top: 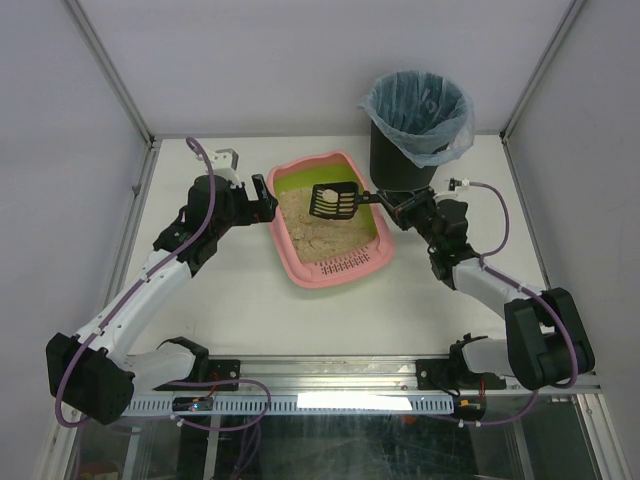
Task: Clean the litter box
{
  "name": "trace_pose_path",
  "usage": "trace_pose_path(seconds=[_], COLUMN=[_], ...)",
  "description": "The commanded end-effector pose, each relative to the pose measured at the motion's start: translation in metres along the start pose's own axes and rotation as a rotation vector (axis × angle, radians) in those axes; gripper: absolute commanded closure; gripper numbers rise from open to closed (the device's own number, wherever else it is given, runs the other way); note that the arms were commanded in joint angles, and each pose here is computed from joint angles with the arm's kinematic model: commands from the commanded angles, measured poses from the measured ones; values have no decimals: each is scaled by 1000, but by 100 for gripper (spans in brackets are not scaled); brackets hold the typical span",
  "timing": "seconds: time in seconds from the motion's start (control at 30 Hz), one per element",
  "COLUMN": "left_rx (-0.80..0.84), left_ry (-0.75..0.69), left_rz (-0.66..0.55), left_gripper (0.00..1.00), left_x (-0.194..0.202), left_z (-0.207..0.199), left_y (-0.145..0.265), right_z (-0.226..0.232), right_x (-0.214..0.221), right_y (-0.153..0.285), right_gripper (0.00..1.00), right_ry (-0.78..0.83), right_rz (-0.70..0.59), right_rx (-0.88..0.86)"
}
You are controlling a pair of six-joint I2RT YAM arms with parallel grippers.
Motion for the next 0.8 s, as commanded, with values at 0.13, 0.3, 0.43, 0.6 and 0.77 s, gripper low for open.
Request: trace_pose_path(seconds=[0.13,0.3,0.43,0.6,0.77], left_rx=[32,24,39,32,41], left_ry=[16,12,15,19,10], left_rz=[-64,-69,-65,-73,-63], left_gripper=[1,1,1,1,1], left_x=[-20,-21,-21,-21,-21], left_z=[-9,-8,-11,-9,-11], left_y=[1,2,1,3,3], right_z=[40,29,39,39,27], right_x=[-6,-15,-8,-11,-23], right_y=[-10,-9,-14,-11,-7], right_gripper=[100,100,100,100,100], right_ry=[27,-13,22,-5,-25], right_rz=[-1,-30,-6,-10,-59], right_rx=[-110,-85,-94,-104,-61])
Point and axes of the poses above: each gripper's point midway between its finger pads, its own y axis back along the fingers, its own z axis along the line the jaws close on, x = y × z, the point moved 1 cm from there along y, back along the fingers, and after that the axes turned 12 degrees about y, right-handed, at the moved point
